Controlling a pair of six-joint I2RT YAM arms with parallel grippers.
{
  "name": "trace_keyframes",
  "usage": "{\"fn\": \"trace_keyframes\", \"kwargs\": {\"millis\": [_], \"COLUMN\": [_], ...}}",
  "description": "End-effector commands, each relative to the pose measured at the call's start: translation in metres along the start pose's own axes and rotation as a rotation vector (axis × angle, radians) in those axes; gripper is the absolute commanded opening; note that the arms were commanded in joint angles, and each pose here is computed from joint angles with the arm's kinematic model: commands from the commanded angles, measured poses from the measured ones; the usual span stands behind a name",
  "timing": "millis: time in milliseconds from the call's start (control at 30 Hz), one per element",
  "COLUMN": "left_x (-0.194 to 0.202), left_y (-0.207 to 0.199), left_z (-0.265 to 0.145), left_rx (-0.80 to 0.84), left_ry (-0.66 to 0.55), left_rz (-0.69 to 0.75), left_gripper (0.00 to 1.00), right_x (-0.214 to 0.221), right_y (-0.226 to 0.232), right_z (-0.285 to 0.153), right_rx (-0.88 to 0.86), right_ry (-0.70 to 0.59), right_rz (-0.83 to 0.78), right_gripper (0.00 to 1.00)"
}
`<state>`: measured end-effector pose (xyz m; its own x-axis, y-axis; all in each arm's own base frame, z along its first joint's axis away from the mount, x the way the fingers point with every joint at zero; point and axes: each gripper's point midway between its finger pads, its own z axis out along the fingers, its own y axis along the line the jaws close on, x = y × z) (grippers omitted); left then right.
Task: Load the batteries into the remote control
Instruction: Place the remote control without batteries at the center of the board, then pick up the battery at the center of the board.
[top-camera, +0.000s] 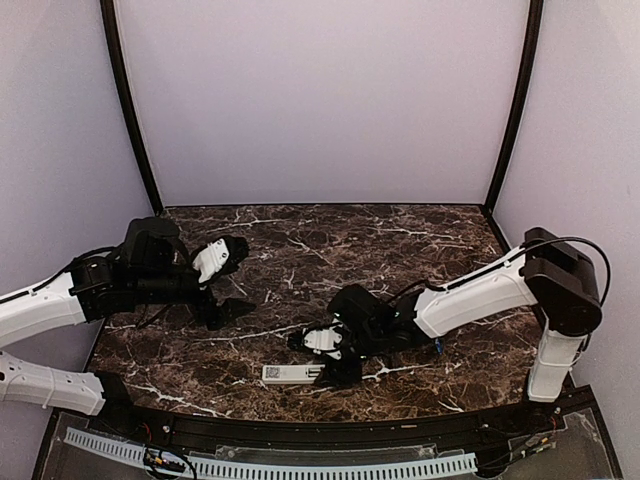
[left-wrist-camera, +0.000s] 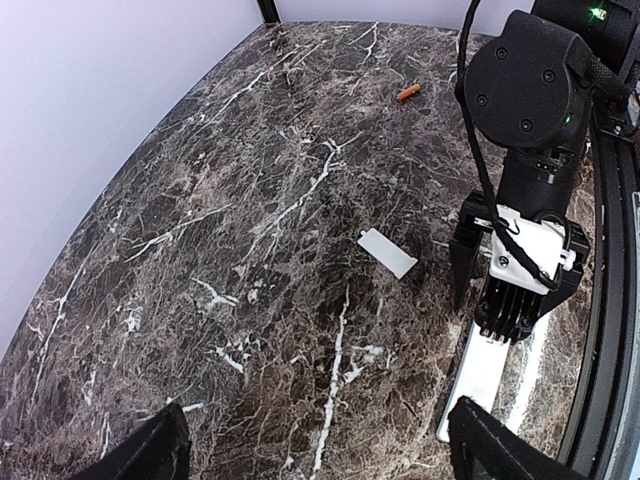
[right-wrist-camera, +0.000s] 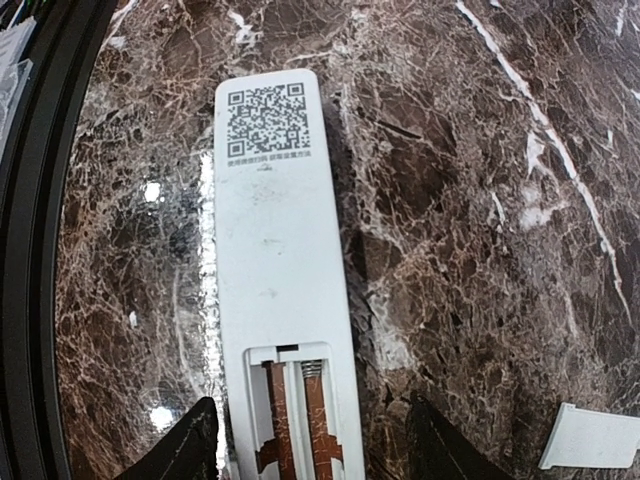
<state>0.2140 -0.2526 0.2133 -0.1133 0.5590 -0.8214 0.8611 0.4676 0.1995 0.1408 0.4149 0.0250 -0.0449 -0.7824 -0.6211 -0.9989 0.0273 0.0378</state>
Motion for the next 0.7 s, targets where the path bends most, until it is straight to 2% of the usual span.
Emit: {"fn": "trace_keyframes", "kwargs": {"millis": [0,100,200,300,400,533,667], "left_x": [-0.009,-0.012,-0.013,-0.014,-0.013,-0.011,-0.011], "left_y": [0.004,0.005,0.007,0.008,0.008,0.007,0.009], "left_z": [-0.007,-0.008,-0.01,-0.011,-0.011,-0.011,-0.013], "left_rx": [-0.014,-0.018,-0.025,-0.027,-0.029,-0.028,-0.039], "left_ry": [-0.03,-0.042,-0.053,-0.062,-0.063,-0.06,-0.063], "left_rz": [0.011,0.006,0.002,0.004,0.006,0.016,0.022], "left_gripper": [0.89,0.89,0.89,0.89,0.89,0.89,0.89], "right_x": [-0.04,-0.079,-0.077,-0.027,0.033,0.084,0.133], "right_y": [0.005,-0.008,-0.059,-0.121,-0.156,-0.17,-0.17], "right_z": [-0.027,-0.071,-0.116,-0.158,-0.191,-0.213,-0.22], "right_rx": [-0.014,0.048,0.174,0.348,0.491,0.535,0.496], "right_ry": [-0.093,-0.224,-0.22,-0.061,0.132,0.32,0.461], "right_rz": [-0.048,-0.028,0.179,0.398,0.501,0.456,0.439], "right_gripper": [0.64,0.65,0.63,0.56,0.53,0.58,0.64]}}
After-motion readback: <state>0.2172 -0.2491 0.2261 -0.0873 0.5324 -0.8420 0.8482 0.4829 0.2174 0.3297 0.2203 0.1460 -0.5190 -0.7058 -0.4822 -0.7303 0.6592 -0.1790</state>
